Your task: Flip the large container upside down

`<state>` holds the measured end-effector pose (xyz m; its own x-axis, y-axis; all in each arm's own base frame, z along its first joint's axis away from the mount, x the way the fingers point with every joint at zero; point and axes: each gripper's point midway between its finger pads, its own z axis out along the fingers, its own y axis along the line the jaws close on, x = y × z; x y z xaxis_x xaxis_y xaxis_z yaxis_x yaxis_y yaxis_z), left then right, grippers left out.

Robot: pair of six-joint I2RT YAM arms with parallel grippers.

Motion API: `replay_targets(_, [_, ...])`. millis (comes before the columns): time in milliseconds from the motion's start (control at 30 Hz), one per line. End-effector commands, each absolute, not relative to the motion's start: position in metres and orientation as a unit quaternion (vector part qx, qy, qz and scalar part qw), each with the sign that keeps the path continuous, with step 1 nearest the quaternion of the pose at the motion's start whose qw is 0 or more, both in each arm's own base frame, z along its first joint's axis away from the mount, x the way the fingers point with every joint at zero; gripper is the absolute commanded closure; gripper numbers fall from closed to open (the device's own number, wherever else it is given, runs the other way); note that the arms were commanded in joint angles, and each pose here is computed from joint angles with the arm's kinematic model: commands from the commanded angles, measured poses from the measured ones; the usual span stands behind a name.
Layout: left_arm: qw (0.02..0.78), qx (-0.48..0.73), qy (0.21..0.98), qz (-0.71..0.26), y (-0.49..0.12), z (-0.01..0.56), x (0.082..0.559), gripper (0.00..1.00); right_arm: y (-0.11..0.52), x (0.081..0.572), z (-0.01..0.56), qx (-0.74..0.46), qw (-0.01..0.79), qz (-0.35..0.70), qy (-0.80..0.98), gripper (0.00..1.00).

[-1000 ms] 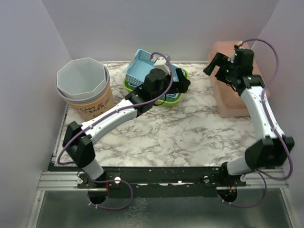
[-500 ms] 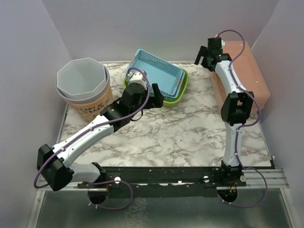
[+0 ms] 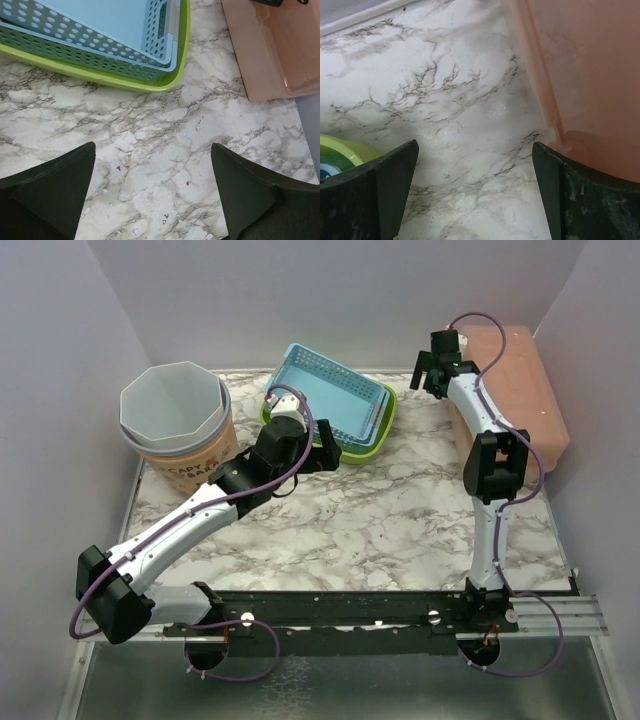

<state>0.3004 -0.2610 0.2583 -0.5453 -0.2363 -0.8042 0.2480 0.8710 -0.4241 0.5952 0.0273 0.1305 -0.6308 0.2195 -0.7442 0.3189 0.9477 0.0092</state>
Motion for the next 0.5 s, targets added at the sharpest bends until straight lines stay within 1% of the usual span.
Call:
replay_targets(0, [0.478,0.004,0.838,-0.263,-0.261,0.267,0.298,0.01,-0.022,0.594,0.139,0.185,0.405,-0.094,0.89,0.0])
replay_targets(200, [0.477,0.005,0.839,-0.26,-0.258,0.266,0.294,0.01,-0.012,0.586,0.138,0.148,0.392,-0.066,0.905,0.0])
replay_targets(367, [0.475,0.005,0.841,-0.258,-0.255,0.262,0.292,0.01,0.029,0.563,0.154,0.105,0.386,0.033,0.916,0.0])
replay_targets(467, [0.475,0.005,0.841,-0.258,-0.255,0.262,0.292,0.01,0.053,0.542,0.161,0.086,0.389,0.05,0.916,0.0])
